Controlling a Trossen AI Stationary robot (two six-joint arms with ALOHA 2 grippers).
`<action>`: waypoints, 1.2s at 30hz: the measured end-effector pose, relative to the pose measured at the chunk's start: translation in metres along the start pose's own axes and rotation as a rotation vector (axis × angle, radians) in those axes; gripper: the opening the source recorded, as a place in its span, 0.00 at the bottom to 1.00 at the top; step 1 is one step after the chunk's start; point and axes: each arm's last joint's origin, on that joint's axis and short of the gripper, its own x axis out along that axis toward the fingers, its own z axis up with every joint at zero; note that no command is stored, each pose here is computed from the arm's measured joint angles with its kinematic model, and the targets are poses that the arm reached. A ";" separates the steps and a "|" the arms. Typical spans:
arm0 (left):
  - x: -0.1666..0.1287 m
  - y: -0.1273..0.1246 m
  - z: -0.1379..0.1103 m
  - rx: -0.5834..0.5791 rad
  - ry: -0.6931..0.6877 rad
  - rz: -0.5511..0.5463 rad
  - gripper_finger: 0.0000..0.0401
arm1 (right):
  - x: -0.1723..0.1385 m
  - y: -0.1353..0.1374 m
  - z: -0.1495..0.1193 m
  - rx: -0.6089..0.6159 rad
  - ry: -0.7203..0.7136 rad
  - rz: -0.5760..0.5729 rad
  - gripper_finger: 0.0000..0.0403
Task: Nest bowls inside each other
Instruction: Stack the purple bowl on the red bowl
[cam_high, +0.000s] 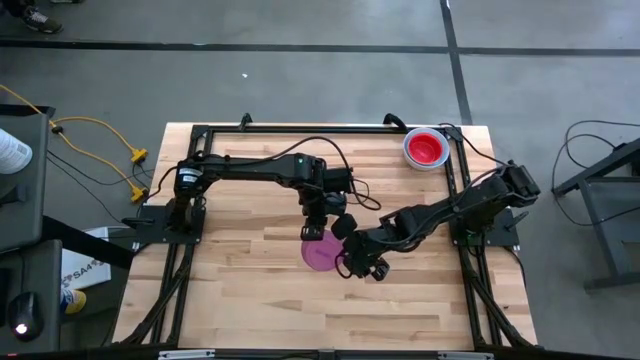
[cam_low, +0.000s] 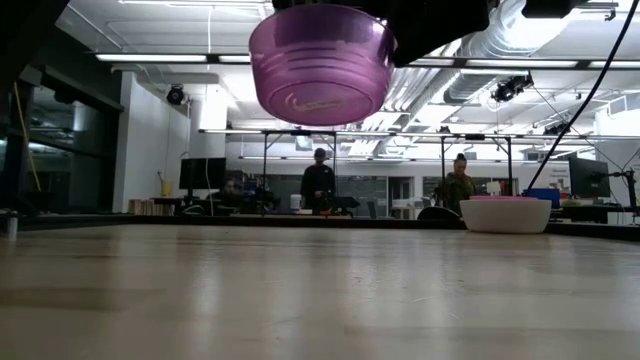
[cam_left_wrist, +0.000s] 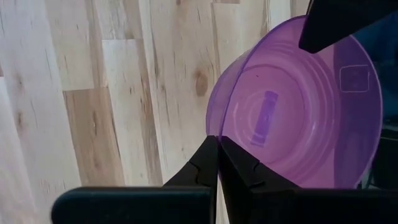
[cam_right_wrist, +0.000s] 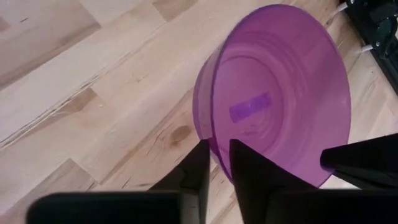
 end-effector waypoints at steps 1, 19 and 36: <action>0.000 0.000 0.000 0.000 0.000 0.000 0.00 | 0.000 0.000 0.000 -0.001 -0.001 0.000 0.12; 0.000 0.001 0.001 0.115 -0.013 0.015 0.10 | 0.000 0.000 -0.001 -0.017 0.009 0.003 0.01; 0.000 0.001 0.004 0.248 -0.036 0.024 0.12 | -0.001 0.006 -0.001 -0.013 0.017 0.052 0.01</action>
